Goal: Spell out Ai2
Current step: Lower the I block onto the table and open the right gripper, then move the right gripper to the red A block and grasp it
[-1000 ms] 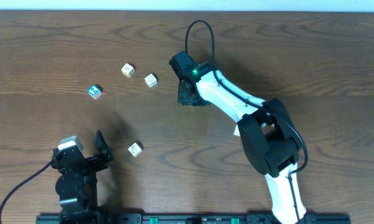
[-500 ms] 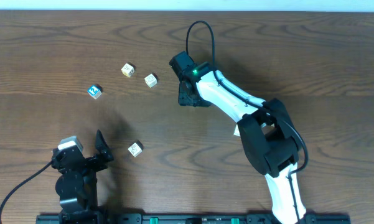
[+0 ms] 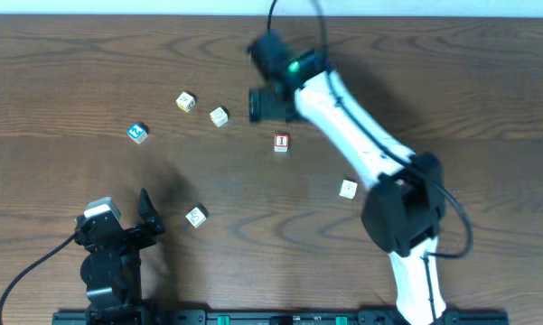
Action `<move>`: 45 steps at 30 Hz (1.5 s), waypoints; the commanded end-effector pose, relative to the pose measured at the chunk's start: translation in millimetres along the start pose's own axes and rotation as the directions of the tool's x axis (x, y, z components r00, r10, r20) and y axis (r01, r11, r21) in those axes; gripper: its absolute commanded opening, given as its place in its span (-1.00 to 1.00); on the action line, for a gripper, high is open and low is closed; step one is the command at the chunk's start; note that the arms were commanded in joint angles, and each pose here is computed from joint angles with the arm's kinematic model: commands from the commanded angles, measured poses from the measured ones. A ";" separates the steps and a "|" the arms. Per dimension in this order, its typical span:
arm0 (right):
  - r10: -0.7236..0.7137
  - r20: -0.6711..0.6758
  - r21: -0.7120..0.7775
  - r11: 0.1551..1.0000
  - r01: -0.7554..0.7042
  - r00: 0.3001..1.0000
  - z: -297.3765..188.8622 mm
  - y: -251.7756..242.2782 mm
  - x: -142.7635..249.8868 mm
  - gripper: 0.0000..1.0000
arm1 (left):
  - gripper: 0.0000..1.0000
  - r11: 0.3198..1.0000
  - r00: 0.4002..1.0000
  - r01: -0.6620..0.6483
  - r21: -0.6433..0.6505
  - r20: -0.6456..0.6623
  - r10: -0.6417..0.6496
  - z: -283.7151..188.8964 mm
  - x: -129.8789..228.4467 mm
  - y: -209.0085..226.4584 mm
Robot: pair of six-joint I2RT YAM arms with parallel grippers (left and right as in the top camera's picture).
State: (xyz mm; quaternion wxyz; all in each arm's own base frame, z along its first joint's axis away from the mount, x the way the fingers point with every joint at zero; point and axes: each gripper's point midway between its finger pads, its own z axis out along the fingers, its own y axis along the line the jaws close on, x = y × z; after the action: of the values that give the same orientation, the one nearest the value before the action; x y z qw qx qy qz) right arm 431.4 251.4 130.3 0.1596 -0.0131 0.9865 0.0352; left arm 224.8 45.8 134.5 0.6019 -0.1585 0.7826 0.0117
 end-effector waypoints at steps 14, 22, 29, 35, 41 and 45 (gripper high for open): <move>-0.004 0.298 0.097 0.995 -0.026 0.955 -210.4 -112.9 -25.6 0.99 | 0.91 1.000 1.000 0.002 -0.024 -0.021 -0.003 3.0 10.5 5.4; 0.253 -0.008 0.214 0.946 -0.245 0.968 -123.5 -203.6 24.5 0.98 | 0.91 1.000 1.000 0.002 -0.024 -0.021 -0.002 3.0 10.5 5.4; 0.317 -0.154 0.217 0.935 -0.281 0.936 -31.5 -227.2 70.4 0.99 | 0.91 1.000 1.000 0.002 -0.024 -0.021 -0.003 3.0 10.5 5.4; 0.395 -0.244 0.241 0.909 -0.339 0.886 17.1 -241.2 121.8 0.82 | 0.91 1.000 1.000 0.002 -0.024 -0.021 -0.003 3.0 10.5 5.5; 0.450 -0.261 0.265 0.884 -0.384 0.854 31.6 -247.4 142.1 0.78 | 0.91 1.000 1.000 0.002 -0.024 -0.021 -0.003 3.0 10.5 5.4; 0.453 -0.274 0.229 0.888 -0.400 0.849 47.5 -242.2 153.5 0.73 | 0.91 1.000 1.000 0.002 -0.024 -0.021 -0.002 3.0 10.5 5.4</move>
State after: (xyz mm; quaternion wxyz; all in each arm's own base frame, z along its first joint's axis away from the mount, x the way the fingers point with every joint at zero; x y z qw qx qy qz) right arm 317.5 8.7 29.0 -0.0044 0.1965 0.9801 -0.0282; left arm 224.8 45.8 134.4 0.6017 -0.1585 0.7827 0.0117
